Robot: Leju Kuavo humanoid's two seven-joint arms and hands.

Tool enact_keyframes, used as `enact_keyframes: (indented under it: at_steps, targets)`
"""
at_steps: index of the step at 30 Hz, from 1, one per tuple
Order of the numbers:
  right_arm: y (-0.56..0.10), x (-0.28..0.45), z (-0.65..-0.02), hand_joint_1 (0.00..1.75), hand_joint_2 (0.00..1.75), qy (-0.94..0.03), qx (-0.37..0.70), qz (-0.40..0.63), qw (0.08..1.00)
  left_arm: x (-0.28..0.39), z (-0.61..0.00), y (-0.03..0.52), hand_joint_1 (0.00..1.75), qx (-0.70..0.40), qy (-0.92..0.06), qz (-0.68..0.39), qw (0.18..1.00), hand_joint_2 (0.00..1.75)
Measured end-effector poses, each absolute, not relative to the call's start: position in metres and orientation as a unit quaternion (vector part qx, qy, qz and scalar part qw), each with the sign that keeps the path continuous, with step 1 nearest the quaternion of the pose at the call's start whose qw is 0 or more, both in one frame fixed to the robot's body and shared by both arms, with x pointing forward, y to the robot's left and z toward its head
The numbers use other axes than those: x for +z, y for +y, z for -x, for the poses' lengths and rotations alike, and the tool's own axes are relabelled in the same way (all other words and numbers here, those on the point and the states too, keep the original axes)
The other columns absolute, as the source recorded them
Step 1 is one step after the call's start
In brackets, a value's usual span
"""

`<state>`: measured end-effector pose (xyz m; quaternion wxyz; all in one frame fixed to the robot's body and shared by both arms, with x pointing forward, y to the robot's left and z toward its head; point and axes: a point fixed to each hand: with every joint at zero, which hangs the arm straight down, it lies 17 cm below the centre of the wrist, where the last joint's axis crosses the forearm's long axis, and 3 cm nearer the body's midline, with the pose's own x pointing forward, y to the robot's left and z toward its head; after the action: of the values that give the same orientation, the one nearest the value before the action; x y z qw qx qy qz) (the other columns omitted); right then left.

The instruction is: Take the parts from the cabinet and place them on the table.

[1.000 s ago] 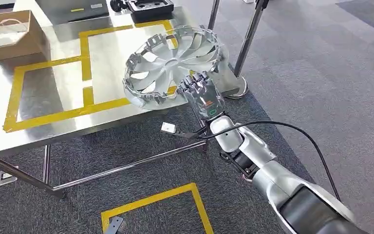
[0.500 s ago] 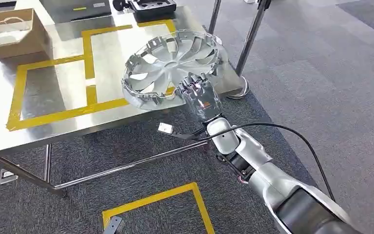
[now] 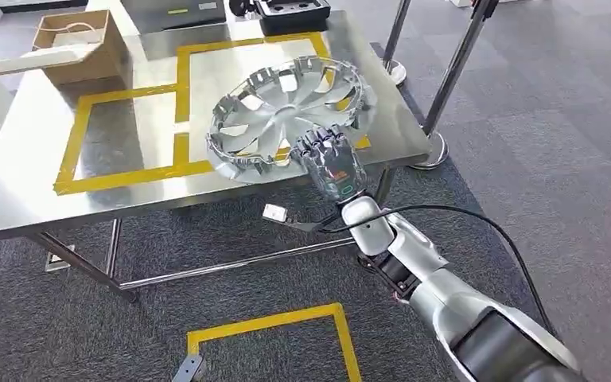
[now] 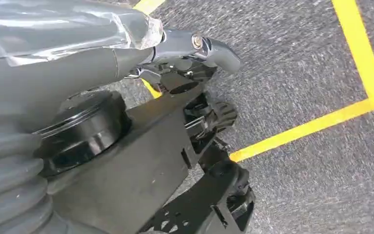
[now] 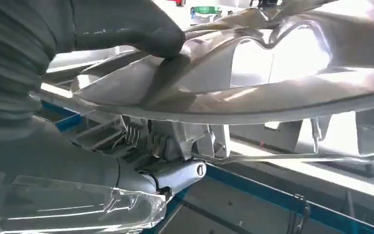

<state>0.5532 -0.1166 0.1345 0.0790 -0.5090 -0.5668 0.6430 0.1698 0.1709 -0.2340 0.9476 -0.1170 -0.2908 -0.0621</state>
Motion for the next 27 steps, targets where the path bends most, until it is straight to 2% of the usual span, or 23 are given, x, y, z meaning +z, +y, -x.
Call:
enact_keyframes:
  at_steps: [27]
  targets:
    - [-0.1203, 0.1362, -0.5553, 1.75, 1.75, -0.571, 0.639, 0.507, 0.091, -0.2355, -0.1693, 0.1754, 0.00, -0.059, -0.286, 0.114, 0.950, 1.75]
